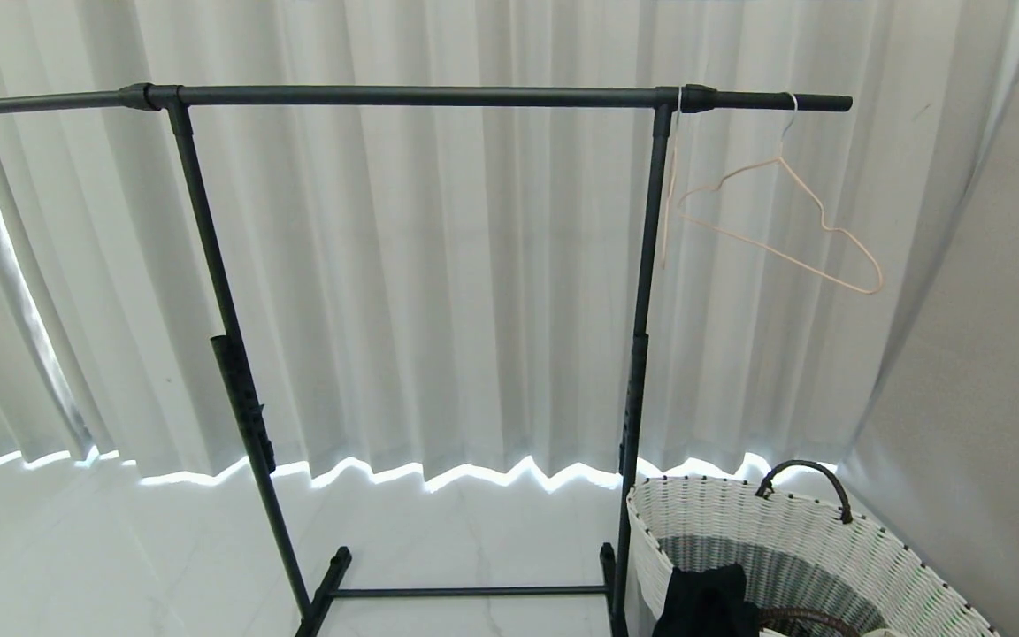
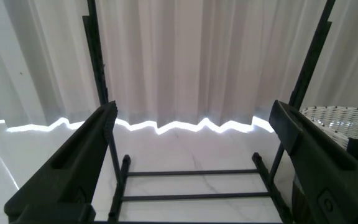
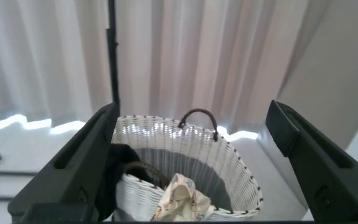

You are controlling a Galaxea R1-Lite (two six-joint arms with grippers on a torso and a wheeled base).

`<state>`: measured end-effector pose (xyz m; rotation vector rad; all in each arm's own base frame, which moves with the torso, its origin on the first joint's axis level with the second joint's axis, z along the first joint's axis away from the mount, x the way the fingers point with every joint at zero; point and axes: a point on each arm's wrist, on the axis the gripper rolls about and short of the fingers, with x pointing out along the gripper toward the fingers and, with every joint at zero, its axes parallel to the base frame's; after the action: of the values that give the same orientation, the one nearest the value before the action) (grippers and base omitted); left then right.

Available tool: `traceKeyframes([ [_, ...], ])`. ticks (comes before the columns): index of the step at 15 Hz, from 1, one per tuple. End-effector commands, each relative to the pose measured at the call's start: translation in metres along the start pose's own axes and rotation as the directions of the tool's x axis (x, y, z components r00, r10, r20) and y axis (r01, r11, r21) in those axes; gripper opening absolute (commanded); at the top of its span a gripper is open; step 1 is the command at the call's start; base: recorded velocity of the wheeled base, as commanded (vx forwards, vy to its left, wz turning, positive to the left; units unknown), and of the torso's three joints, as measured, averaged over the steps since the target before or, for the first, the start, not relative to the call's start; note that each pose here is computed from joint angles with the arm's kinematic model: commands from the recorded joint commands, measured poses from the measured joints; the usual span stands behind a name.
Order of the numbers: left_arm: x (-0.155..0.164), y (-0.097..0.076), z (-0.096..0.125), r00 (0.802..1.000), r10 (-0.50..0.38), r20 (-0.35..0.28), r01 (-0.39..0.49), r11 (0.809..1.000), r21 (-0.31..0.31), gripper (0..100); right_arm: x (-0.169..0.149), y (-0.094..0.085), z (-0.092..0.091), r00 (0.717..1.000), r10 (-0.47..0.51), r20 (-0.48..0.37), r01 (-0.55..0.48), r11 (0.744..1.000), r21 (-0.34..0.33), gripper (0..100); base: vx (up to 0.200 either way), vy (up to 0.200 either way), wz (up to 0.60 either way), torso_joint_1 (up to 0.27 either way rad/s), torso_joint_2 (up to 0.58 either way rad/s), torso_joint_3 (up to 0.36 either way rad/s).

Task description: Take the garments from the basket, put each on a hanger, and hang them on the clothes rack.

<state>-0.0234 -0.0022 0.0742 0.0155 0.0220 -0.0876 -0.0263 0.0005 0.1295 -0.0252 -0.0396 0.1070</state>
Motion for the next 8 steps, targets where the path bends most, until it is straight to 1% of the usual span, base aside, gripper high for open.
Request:
traceKeyframes([
  [1, 0.000, 0.000, 0.000, 1.000, 0.000, 0.000, 0.000, 1.000, 0.000, 100, 0.042, -0.003, 0.034, 0.968, 0.074, -0.240, -0.083, 0.996, -0.028, 100, 0.000, 0.000, 0.00, 0.000, 0.00, 0.000],
  [2, 0.000, 0.000, 0.000, 1.000, 0.000, 0.001, 0.000, 1.000, 0.000, 100, 0.076, -0.004, 0.027, 0.900, 0.063, -0.431, -0.111, 0.990, -0.085, 100, 0.000, 0.000, 0.00, 0.000, 0.00, 0.000],
  [3, 0.000, 0.000, 0.000, 1.000, 0.000, 0.001, 0.000, 1.000, 0.000, 100, 0.096, -0.005, 0.019, 0.836, 0.057, -0.546, -0.150, 0.981, -0.127, 100, 0.000, 0.000, 0.00, 0.000, 0.00, 0.000],
  [4, 0.000, 0.000, 0.000, 1.000, 0.000, 0.000, 0.000, 1.000, 0.000, 100, 0.115, -0.008, 0.006, 0.757, 0.043, -0.652, -0.189, 0.970, -0.155, 100, 0.000, 0.000, 0.00, 0.000, 0.00, 0.000],
  [5, 0.000, 0.000, 0.000, 1.000, 0.000, 0.001, 0.000, 1.000, 0.000, 100, 0.127, -0.010, -0.002, 0.702, 0.037, -0.712, -0.226, 0.959, -0.173, 100, 0.000, 0.000, 0.00, 0.000, 0.00, 0.000],
  [6, 0.000, 0.000, 0.000, 1.000, 0.000, 0.001, 0.000, 1.000, 0.000, 100, 0.146, -0.015, -0.010, 0.670, 0.022, -0.742, -0.302, 0.921, -0.245, 100, 0.000, 0.000, 0.00, 0.000, 0.00, 0.000],
  [7, 0.000, 0.000, 0.000, 1.000, 0.000, 0.000, 0.000, 1.000, 0.000, 100, 0.158, -0.019, -0.015, 0.666, 0.009, -0.746, -0.357, 0.882, -0.308, 100, 0.000, 0.000, 0.00, 0.000, 0.00, 0.000],
  [8, 0.000, 0.000, 0.000, 1.000, 0.000, 0.000, 0.000, 1.000, 0.000, 100, 0.164, -0.022, -0.020, 0.653, -0.001, -0.757, -0.388, 0.858, -0.336, 100, 0.000, 0.000, 0.00, 0.000, 0.00, 0.000],
])
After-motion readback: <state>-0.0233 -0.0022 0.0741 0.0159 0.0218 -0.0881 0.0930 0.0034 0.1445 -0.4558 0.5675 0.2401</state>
